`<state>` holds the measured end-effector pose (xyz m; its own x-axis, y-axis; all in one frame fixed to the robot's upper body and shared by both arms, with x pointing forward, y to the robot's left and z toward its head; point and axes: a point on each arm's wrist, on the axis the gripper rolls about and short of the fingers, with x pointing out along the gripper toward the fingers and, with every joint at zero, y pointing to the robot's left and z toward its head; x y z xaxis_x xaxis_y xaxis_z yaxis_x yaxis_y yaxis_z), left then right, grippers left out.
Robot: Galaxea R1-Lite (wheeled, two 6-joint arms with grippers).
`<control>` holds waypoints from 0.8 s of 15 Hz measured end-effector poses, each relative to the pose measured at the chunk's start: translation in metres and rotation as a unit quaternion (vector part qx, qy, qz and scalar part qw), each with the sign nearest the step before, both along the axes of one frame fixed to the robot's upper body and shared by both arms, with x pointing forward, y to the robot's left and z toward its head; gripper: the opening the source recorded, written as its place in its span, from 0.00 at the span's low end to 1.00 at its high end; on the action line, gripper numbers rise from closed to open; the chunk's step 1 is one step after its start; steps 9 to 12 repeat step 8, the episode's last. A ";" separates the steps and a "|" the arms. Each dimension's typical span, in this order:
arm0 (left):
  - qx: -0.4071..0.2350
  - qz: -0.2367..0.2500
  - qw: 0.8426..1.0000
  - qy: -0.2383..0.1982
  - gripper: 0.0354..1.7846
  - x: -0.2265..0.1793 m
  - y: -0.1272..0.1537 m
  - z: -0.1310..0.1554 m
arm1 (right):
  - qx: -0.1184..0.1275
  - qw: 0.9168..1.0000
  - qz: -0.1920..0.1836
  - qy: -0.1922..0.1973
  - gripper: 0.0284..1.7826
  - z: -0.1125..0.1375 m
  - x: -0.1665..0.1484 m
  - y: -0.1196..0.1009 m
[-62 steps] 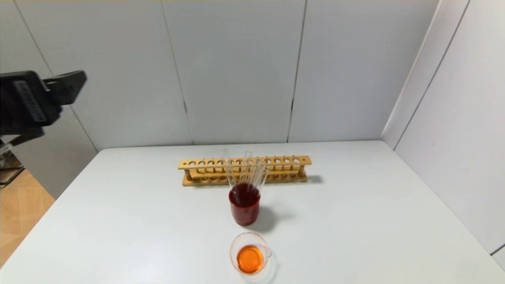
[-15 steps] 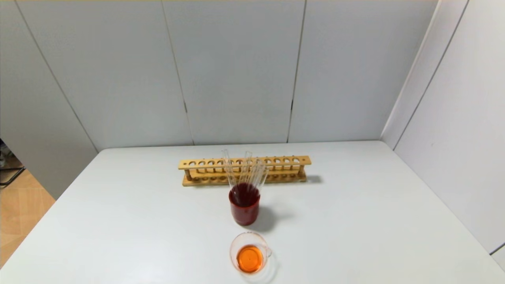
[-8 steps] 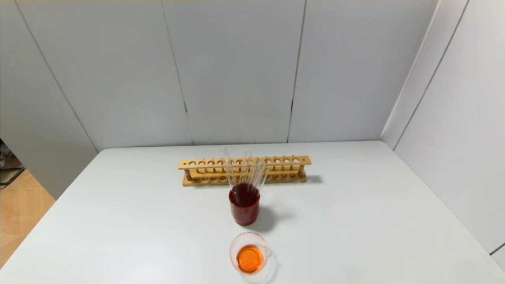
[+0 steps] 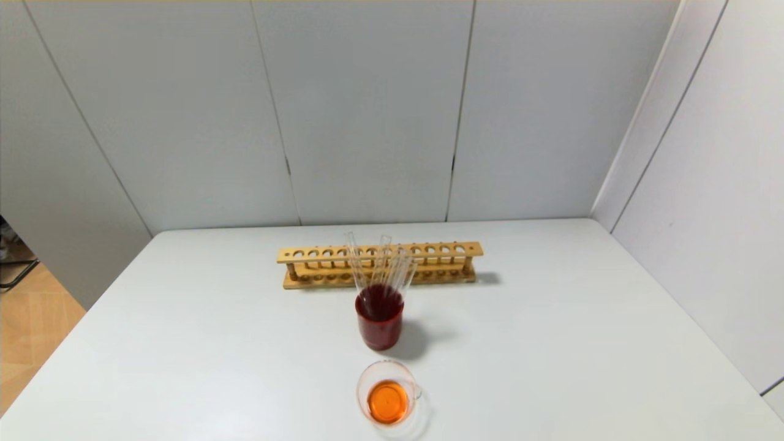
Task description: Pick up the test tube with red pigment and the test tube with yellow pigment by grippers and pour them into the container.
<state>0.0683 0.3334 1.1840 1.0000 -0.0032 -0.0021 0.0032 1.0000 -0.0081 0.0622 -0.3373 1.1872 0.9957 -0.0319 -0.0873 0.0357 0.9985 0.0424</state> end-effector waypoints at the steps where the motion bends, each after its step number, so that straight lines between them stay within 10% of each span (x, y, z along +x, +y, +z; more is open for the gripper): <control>1: 0.000 0.000 1.000 0.000 0.98 0.000 0.000 0.000 | -0.002 1.000 0.000 0.000 0.98 0.000 0.000 0.000; 12: 0.000 0.000 1.000 0.000 0.98 0.000 0.000 0.000 | -0.001 1.000 0.000 0.001 0.98 0.000 0.000 0.000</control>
